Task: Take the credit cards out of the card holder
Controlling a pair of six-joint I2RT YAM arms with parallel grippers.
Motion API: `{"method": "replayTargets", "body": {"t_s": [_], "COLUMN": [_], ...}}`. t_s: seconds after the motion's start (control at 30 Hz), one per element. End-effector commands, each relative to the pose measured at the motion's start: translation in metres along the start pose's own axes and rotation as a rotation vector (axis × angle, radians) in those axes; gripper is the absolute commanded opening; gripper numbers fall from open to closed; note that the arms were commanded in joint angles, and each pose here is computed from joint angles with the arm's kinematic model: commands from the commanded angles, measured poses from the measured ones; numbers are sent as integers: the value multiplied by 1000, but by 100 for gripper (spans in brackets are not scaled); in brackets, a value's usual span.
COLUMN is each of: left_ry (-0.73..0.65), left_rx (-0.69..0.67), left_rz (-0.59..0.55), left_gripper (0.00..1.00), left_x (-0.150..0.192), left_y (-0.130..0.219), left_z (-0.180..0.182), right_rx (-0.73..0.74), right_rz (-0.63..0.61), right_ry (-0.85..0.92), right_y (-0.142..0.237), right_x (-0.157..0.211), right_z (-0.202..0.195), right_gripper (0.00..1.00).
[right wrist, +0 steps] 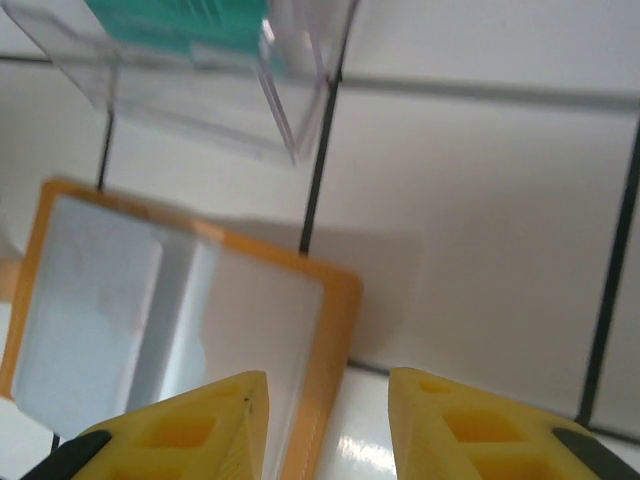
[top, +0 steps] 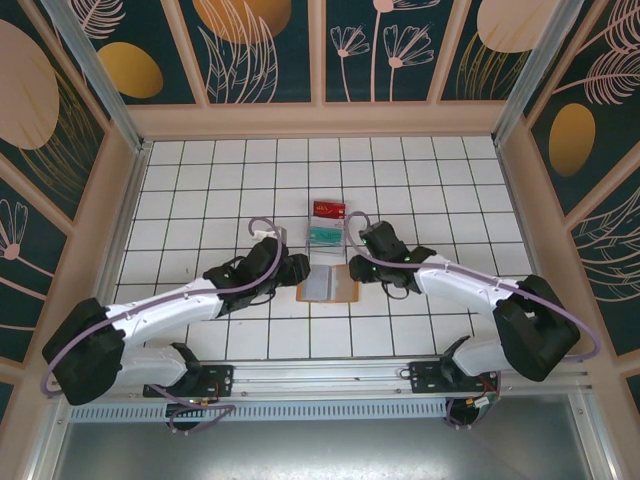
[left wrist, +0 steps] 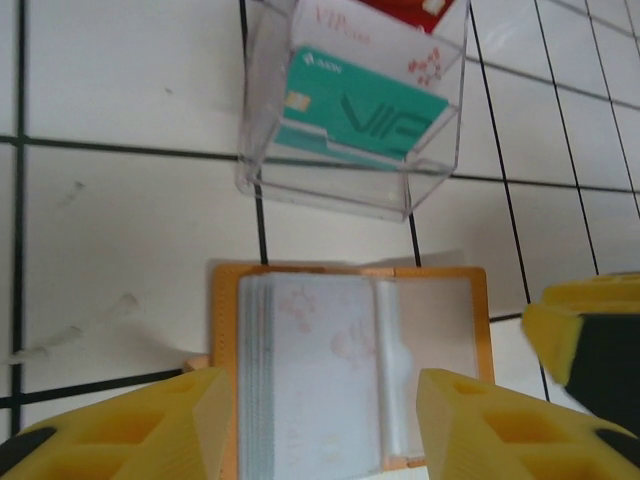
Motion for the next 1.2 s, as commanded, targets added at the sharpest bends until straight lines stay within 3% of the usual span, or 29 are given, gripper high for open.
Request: {"method": "replayTargets", "body": {"t_s": [0.0,0.23,0.47,1.17], "left_ry": [4,-9,-25,-30], "left_rx": [74,40,-6,-20], "left_rz": [72,156,212,302], "left_gripper": [48,48,43,38], "left_x": [7,26,39,61], "left_y": [-8,-27,-40,-58], "left_z": [-20,-11,0,10], "right_rx": [-136,-109,-96,-110], "right_rz": [-47,1,18,44], "right_ry": [-116,-135,-128,-138], "right_y": [0,-16,-25,-32], "right_x": [-3,21,20,28], "right_z": [21,11,11,14], "right_gripper": [37,34,27,26]}}
Point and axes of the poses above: each hand's point on the last joint's axis, 136 mm out from that joint toward the fingers, its own y axis back along the fingers, its own z axis along the line the jaws close on, x = y × z, the point moved 1 cm from there along y, back along the fingers, and after that the axes turned 10 degrees about y, right-handed, at the moved point
